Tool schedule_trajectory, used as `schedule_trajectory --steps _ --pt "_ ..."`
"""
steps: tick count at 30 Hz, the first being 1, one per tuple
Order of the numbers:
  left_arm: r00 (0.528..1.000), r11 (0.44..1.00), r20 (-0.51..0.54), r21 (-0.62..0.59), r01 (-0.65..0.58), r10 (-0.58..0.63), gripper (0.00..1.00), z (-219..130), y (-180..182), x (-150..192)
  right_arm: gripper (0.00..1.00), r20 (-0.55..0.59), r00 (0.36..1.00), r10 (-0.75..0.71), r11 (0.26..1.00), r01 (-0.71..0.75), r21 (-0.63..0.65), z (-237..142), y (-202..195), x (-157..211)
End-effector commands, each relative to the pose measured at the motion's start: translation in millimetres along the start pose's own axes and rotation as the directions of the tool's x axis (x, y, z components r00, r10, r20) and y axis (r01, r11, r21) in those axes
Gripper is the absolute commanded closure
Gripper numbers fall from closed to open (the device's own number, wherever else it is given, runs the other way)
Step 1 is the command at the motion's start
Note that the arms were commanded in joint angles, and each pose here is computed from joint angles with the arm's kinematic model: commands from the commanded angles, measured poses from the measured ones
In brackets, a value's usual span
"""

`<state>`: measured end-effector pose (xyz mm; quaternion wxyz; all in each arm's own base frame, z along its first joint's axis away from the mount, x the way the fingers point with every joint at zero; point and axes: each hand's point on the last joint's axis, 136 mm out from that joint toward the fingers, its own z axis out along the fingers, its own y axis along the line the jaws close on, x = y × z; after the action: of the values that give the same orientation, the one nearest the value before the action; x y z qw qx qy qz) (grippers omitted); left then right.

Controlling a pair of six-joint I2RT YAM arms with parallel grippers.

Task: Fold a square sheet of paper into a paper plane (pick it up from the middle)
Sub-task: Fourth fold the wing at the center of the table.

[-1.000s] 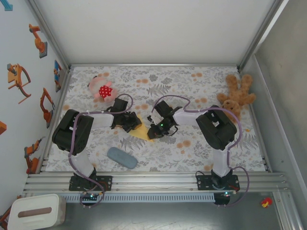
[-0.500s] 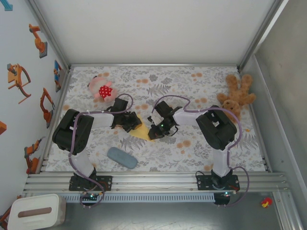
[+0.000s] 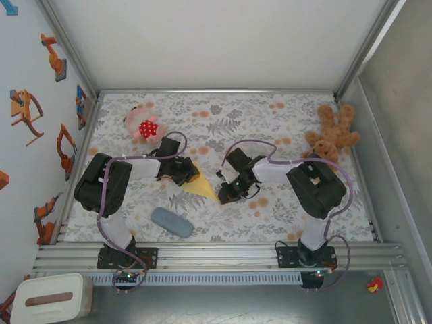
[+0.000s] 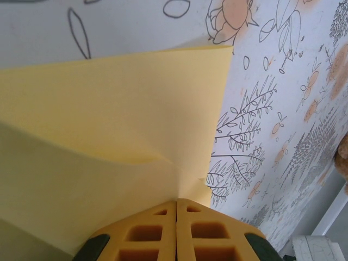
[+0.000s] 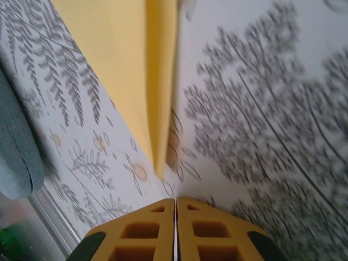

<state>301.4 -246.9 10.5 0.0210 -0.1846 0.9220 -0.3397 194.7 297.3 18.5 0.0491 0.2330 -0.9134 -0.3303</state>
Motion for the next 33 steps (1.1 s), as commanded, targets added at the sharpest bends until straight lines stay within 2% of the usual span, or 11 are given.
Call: schedule_trajectory --steps 1,6,15,26,33 --pt "0.997 0.984 -0.007 -0.161 0.077 -0.079 0.94 8 47 5 0.91 0.093 0.995 -0.021 1.0 0.023 -0.02 -23 17 -16" --pt "0.998 0.987 -0.006 -0.143 0.067 -0.068 0.94 7 39 4 0.93 0.19 0.98 -0.053 0.998 0.057 -0.017 -31 31 -52" --pt "0.998 0.989 -0.008 -0.133 0.062 -0.063 0.94 6 32 5 1.0 0.185 0.98 -0.073 0.997 0.072 0.012 -7 35 -81" --pt "1.0 0.997 0.006 -0.081 0.021 -0.021 0.94 -2 9 0 1.0 0.13 0.991 -0.025 0.997 0.016 0.074 13 8 -71" --pt "0.997 0.998 0.049 0.005 -0.058 0.057 0.92 -18 -22 -2 1.0 0.091 0.996 0.014 0.988 -0.028 0.152 20 -14 -59"
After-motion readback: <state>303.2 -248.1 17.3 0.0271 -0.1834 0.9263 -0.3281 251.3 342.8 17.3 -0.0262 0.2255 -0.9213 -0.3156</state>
